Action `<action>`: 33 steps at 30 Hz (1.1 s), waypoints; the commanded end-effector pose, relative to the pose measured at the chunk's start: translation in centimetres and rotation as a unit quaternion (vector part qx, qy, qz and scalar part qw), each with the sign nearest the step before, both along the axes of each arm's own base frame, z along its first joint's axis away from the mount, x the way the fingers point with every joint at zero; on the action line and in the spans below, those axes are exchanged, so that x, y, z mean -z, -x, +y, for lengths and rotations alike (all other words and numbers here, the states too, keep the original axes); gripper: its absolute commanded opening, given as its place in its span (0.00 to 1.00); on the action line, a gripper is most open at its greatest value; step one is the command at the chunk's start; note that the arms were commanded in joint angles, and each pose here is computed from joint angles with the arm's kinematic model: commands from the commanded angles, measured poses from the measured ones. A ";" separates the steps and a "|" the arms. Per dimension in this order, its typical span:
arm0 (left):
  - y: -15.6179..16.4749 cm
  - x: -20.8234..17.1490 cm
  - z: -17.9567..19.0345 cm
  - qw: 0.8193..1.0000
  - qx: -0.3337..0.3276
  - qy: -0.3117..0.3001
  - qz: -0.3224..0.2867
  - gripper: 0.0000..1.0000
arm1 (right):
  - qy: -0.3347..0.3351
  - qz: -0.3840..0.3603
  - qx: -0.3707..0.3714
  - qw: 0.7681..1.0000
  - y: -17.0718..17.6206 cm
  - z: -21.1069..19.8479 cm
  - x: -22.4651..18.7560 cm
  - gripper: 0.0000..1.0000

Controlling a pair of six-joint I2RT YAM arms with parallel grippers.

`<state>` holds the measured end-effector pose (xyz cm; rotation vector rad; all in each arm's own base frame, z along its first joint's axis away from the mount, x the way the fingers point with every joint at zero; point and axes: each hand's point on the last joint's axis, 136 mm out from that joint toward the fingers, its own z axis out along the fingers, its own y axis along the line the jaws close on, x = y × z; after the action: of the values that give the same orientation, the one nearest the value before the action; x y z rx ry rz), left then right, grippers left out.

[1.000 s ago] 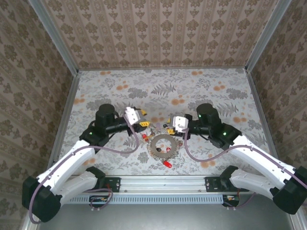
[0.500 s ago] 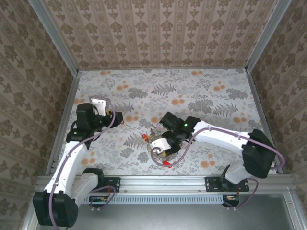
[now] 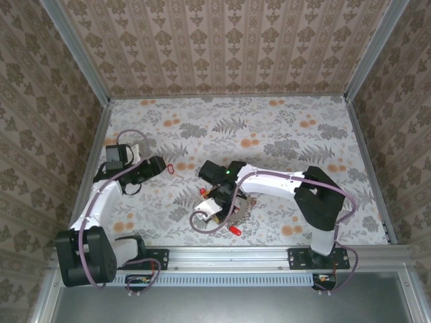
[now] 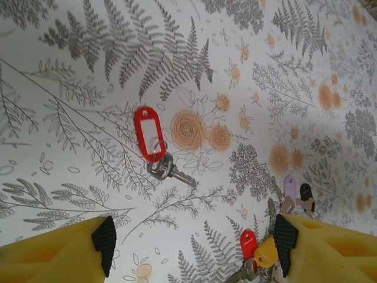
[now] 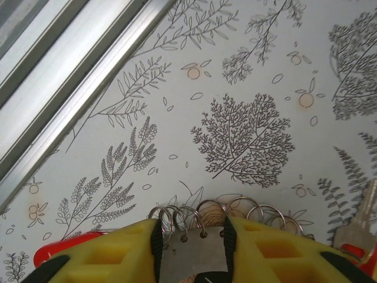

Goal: Put the keys on the keyring

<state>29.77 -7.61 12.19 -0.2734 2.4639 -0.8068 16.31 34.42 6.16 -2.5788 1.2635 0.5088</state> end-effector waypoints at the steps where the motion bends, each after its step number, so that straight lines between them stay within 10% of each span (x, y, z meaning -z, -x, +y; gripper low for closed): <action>1: 0.1 -0.8 -0.5 1.000 0.005 0.022 0.008 0.73 | 0.030 0.011 -0.003 0.999 0.5 -0.7 0.8 0.32; 17: 0.8 0.7 0.4 1.000 -0.010 -0.001 0.004 0.71 | 0.094 -0.054 -0.008 0.994 -0.9 -0.4 3.3 0.22; 21: 0.9 0.9 0.3 1.000 -0.007 0.001 0.007 0.71 | 0.086 -0.018 -0.008 0.996 -0.1 0.3 1.0 0.04; 33: 0.9 1.2 0.2 1.000 -0.005 0.005 0.012 0.71 | 0.107 -0.008 -0.010 0.994 -0.9 0.9 1.6 0.21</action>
<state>28.88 -7.63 11.11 -0.2849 2.4833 -0.8095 17.86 36.18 5.33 -2.6986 1.3210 0.3330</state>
